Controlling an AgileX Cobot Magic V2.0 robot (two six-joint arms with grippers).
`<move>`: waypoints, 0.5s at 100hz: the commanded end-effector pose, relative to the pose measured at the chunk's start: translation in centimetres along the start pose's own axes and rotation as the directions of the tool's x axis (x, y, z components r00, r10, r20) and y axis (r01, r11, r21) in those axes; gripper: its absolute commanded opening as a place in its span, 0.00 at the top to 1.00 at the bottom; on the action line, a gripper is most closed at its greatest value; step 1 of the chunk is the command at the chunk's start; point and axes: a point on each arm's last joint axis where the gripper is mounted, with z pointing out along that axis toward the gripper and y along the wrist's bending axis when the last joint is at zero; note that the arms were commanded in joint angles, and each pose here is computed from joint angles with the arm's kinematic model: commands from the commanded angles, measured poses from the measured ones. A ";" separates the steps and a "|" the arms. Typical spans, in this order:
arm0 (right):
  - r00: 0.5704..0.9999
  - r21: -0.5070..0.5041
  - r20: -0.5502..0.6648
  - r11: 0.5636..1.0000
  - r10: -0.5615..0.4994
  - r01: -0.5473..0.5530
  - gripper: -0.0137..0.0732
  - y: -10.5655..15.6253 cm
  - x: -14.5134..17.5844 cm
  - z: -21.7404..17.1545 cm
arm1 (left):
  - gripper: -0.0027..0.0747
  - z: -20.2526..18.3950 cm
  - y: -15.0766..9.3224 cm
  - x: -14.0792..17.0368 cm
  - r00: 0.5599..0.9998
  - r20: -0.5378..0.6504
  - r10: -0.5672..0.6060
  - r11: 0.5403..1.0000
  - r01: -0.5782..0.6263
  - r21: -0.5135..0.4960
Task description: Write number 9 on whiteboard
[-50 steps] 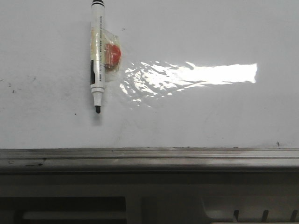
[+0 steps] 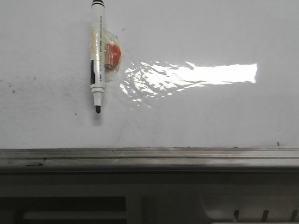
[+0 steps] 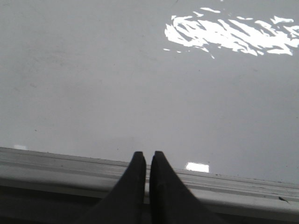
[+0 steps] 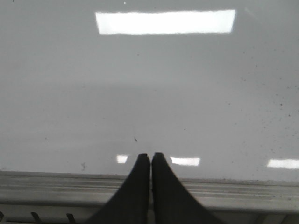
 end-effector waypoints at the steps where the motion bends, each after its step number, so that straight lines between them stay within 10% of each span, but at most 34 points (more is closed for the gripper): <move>1: 1.000 0.004 0.027 1.000 0.000 0.000 0.90 0.1 0.5 0.1 | 0.99 0.1 0.0 0.5 0.999 0.039 -0.019 1.000 0.019 0.010; 50: 0.997 0.003 0.080 1.000 -0.007 0.007 0.90 0.1 0.0 0.1 | 0.99 0.1 0.0 0.5 0.999 0.039 -0.018 1.000 0.017 0.009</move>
